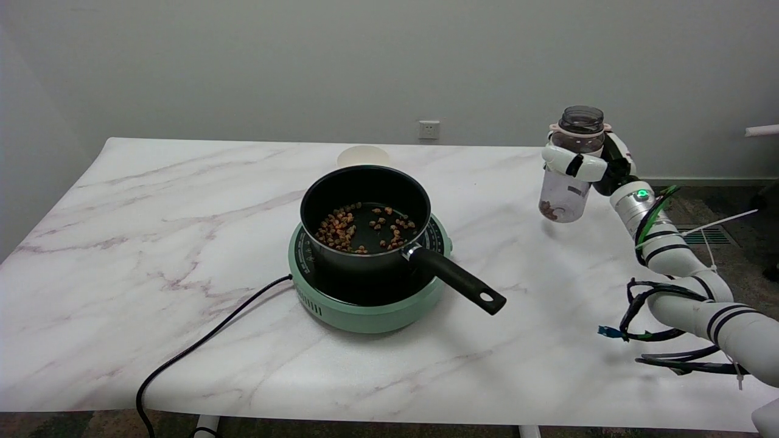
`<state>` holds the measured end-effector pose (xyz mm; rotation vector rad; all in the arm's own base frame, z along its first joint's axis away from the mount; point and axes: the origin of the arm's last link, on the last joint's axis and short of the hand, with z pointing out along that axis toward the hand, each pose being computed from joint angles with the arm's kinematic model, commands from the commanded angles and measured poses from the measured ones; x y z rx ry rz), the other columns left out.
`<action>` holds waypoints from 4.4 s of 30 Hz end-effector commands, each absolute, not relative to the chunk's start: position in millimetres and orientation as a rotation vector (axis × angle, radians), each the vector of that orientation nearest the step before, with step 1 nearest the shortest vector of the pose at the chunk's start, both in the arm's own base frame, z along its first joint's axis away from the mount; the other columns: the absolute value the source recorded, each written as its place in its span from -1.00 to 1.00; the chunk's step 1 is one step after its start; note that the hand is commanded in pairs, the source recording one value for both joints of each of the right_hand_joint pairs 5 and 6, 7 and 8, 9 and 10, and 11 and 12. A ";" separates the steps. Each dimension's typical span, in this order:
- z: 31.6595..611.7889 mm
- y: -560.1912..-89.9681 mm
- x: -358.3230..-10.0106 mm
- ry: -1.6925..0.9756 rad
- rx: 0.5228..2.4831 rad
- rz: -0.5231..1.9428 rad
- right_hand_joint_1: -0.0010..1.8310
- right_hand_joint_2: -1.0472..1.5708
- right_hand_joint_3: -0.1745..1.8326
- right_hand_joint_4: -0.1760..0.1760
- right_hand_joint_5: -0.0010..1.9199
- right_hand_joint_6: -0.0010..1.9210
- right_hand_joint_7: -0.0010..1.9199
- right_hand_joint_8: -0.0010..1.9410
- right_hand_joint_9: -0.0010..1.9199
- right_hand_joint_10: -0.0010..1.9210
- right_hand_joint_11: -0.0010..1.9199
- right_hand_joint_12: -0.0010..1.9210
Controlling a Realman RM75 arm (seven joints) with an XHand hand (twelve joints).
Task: Place the bottle onto the table.
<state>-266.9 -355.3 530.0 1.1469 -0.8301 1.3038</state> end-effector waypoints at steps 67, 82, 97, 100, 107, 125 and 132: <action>512.6 -314.5 -318.7 -0.681 1.051 1.420 0.58 0.68 -0.04 0.00 1.00 1.00 1.00 0.98 0.46 0.46 0.30 0.30; 511.9 -313.4 -315.9 -0.662 1.072 1.422 0.62 0.22 0.47 0.00 0.80 0.80 0.77 0.75 0.37 0.37 0.26 0.26; 512.0 -313.9 -314.2 -0.653 1.077 1.426 0.45 -0.62 0.40 0.00 -0.32 -0.32 0.13 0.12 -0.14 -0.14 -0.33 -0.33; 512.7 -313.2 -314.3 -0.651 1.075 1.427 0.45 -0.61 0.37 0.00 -0.35 -0.35 0.11 0.10 -0.15 -0.15 -0.34 -0.34; 516.5 -309.8 -315.9 -0.652 1.055 1.436 0.43 -0.63 0.36 0.00 -0.38 -0.39 0.06 0.05 -0.19 -0.19 -0.36 -0.36; 531.6 -287.5 -323.8 -0.627 1.005 1.420 0.40 -0.68 0.39 0.00 -0.43 -0.43 0.02 0.01 -0.26 -0.26 -0.40 -0.40; 541.0 -279.6 -323.1 -0.607 0.994 1.405 0.40 -0.70 0.41 0.00 -0.44 -0.44 0.01 0.00 -0.28 -0.28 -0.39 -0.39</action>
